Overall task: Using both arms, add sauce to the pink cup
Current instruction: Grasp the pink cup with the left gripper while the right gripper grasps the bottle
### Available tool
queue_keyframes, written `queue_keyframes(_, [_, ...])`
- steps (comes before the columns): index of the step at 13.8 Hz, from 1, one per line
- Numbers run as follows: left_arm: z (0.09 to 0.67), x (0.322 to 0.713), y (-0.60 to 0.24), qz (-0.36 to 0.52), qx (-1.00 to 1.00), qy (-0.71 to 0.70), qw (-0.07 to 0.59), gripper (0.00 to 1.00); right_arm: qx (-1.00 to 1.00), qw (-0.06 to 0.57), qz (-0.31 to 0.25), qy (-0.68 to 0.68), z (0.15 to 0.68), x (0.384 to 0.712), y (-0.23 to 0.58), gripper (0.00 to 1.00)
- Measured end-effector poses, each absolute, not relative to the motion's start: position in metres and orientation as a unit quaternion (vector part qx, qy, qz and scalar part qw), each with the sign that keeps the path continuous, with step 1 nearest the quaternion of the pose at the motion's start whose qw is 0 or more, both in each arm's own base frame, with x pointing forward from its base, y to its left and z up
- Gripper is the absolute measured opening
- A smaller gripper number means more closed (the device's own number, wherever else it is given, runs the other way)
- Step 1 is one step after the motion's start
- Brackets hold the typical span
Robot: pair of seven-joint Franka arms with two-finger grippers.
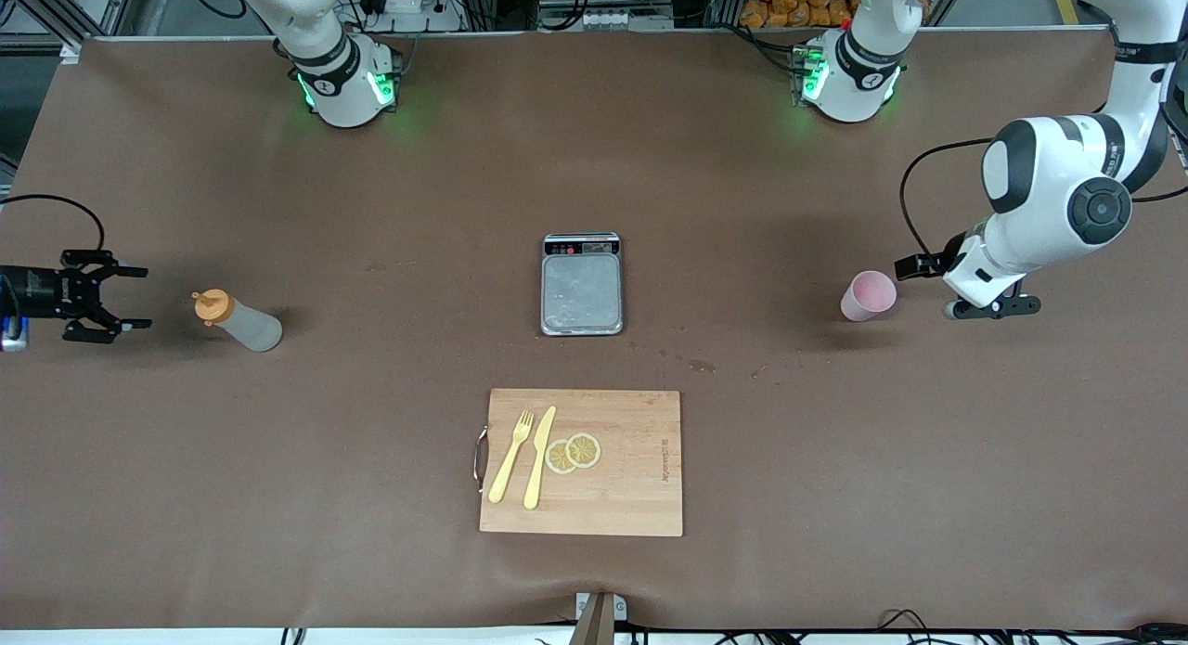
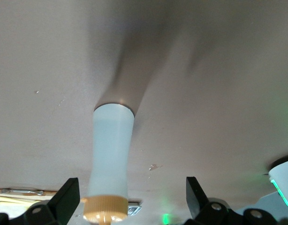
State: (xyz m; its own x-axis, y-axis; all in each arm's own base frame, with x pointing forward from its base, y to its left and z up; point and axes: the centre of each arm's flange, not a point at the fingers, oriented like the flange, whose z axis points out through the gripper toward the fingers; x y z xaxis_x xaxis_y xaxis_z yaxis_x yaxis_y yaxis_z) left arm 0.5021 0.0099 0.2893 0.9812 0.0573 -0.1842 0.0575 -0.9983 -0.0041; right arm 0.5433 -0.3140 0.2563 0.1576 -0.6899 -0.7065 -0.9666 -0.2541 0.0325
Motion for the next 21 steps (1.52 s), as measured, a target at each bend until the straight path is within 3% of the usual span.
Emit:
queue_keyframes(11, [0.269, 0.499, 0.003, -0.069, 0.997, 0.043, 0.0, 1.0, -0.595, 0.292, 0.403, 0.631, 0.144, 0.526, -0.31, 1.0])
queue_keyframes(21, [0.234, 0.499, -0.01, -0.08, 0.995, 0.059, 0.001, 1.0, -0.573, 0.348, 0.426, 0.608, 0.121, 0.534, -0.285, 1.0])
